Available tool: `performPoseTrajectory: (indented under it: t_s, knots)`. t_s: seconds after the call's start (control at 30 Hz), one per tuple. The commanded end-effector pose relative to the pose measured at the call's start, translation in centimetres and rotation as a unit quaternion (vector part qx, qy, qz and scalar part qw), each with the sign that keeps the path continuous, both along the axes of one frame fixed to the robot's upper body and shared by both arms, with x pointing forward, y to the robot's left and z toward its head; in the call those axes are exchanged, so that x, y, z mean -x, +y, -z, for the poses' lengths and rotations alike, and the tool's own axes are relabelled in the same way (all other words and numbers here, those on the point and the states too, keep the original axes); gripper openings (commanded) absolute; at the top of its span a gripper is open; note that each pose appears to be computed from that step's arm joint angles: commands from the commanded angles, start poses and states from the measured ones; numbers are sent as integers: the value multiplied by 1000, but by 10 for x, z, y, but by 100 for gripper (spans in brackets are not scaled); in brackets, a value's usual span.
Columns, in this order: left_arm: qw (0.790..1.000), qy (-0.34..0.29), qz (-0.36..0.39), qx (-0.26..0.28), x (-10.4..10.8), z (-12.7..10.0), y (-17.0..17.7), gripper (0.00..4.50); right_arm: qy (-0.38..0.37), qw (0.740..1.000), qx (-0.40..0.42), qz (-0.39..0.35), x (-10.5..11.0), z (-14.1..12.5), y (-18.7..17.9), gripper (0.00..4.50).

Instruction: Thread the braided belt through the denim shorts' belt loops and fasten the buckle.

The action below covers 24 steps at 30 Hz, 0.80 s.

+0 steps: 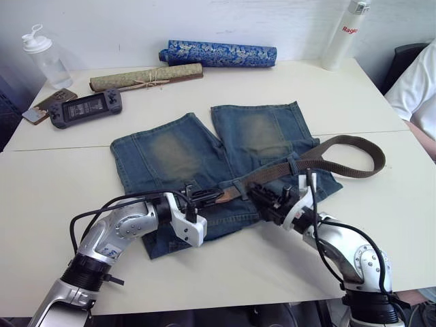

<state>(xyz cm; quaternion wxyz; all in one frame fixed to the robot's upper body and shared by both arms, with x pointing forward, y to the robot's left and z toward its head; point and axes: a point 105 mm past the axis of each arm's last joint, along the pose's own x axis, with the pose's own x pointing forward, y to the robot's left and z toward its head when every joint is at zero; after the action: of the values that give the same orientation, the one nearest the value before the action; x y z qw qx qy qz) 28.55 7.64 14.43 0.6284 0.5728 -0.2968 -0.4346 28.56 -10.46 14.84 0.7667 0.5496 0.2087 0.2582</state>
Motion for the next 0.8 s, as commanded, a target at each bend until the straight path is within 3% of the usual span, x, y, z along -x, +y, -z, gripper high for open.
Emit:
performPoseTrajectory:
  t_s: [0.03,0.1,0.13,0.2,0.23,0.27,0.33,0.47,0.53,0.7,0.8]
  knots:
    - [1000,-11,4,8,1,-6,-3,0,-88,995,36,10,17,-36,-17,278]
    - [1000,-10,2,10,1,-6,-2,0,-175,969,171,-15,31,-44,-22,373]
    - [1000,-8,2,11,0,-5,-3,0,-233,937,257,-32,38,-48,-22,412]
    - [1000,-6,3,11,0,-5,-3,0,-290,885,358,-72,48,-45,-21,412]
    - [1000,-5,3,13,0,-5,-3,0,-321,844,419,-96,53,-40,-20,412]
    - [1000,-5,3,14,0,-5,-3,0,-343,800,477,-123,56,-31,-20,412]
    - [1000,-3,4,15,0,-4,-3,0,-398,681,587,-184,63,-11,-22,412]
    - [1000,1,5,18,-1,-4,-5,0,-469,541,669,-198,50,17,-28,412]
    - [1000,1,6,18,-1,-4,-5,0,-486,486,701,-191,40,24,-33,412]
    - [1000,2,8,19,-2,-4,-6,0,-491,423,737,-192,25,43,-36,412]
    - [1000,2,9,19,-1,-4,-7,0,-484,436,736,-186,23,47,-34,329]
